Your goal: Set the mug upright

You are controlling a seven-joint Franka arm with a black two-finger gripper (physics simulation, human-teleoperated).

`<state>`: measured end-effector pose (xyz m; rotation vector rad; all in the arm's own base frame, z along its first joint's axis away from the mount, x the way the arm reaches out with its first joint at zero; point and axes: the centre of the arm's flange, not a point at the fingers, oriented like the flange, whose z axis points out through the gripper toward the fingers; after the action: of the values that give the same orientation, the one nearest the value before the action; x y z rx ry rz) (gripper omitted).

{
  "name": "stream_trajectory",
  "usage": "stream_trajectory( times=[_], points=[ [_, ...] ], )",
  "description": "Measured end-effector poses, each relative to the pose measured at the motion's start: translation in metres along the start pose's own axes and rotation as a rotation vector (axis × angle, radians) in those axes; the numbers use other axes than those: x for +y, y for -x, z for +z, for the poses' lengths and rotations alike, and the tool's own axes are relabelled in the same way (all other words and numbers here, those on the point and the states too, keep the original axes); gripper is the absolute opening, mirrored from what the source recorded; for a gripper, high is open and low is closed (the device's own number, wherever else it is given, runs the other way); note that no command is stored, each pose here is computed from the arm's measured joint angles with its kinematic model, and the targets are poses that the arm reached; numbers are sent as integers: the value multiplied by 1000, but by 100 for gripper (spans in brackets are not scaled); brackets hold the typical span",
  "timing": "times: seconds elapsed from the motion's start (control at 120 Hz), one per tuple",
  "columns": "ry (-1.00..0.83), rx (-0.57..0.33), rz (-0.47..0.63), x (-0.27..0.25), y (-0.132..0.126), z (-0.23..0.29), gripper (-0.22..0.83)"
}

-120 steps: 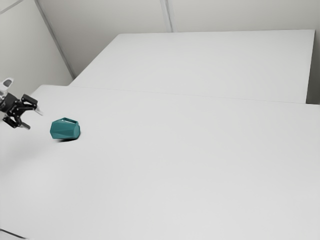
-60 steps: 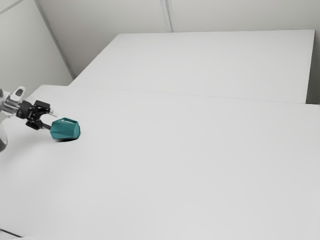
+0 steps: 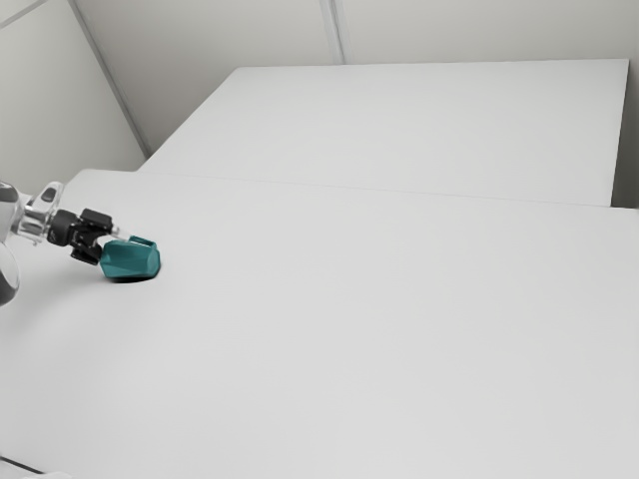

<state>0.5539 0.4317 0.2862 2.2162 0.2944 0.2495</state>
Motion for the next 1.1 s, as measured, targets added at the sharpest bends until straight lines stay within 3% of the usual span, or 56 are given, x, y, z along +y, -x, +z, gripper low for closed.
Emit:
stream_trajectory(
  times=[0.158, 0.333, 0.667, 0.908, 1.1],
  points=[
    [-1, -7, 23, 3, -2, 4, 11],
    [-1, -18, 79, 28, -12, 10, -7],
    [-56, -48, 140, 72, -27, 24, -15],
    [-288, -157, 284, 205, -17, 70, -16],
    [-589, -255, 399, 286, 20, 123, -17]
  ],
)
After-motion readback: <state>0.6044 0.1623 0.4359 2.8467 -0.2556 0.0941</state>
